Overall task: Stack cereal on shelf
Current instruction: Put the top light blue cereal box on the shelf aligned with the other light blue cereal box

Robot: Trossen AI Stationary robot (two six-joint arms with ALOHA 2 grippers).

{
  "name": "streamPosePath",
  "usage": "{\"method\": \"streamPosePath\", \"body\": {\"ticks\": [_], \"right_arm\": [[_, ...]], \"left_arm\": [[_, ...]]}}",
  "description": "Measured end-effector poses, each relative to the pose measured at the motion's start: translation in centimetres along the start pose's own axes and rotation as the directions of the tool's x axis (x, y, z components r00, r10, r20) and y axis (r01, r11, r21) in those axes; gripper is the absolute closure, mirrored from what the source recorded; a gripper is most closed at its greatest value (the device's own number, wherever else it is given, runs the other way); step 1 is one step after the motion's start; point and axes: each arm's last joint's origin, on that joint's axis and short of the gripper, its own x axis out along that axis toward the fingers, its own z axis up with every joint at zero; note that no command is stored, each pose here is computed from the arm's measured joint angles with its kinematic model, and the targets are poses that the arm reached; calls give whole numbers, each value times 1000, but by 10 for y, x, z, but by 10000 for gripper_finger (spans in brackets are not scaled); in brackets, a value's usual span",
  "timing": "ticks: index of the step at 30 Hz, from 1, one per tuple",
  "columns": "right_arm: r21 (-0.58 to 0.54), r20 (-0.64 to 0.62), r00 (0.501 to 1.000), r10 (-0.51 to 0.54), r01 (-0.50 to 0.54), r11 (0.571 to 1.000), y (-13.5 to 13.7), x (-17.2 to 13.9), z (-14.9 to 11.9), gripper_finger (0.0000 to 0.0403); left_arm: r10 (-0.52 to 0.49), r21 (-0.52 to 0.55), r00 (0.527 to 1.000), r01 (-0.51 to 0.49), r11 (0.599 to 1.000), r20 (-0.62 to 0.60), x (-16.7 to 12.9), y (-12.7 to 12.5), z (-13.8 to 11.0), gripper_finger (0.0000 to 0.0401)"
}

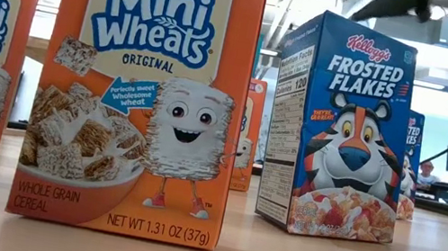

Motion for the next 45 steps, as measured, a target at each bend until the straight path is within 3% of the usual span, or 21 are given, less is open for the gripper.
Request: {"method": "streamPosePath", "body": {"ticks": [3,10,16,22,26,33,45], "right_arm": [[-58,-1,1000,-10,10,998,8,26,1,133],[-151,14,998,-65,66,986,5,86,7,133],[-130,35,997,67,-62,990,-16,128,24,148],[-120,-27,1000,0,-3,993,-37,169,15,182],[-134,-5,998,65,-65,989,-40,191,12,200],[-136,-31,998,62,-66,989,-43,210,1,231],[-189,13,995,102,-97,977,-41,209,18,263]], "left_arm": [[21,26,1000,-21,999,-16,-10,-8,12,101],[206,129,974,-194,973,-94,-43,-29,33,101],[258,162,963,-244,956,-73,-66,-56,53,101],[281,171,959,-270,948,-44,-85,-80,65,101],[304,169,952,-293,941,-42,-95,-90,68,101],[327,164,945,-318,934,-30,-103,-99,71,101],[334,138,941,-324,936,-60,-105,-99,68,102]]}}
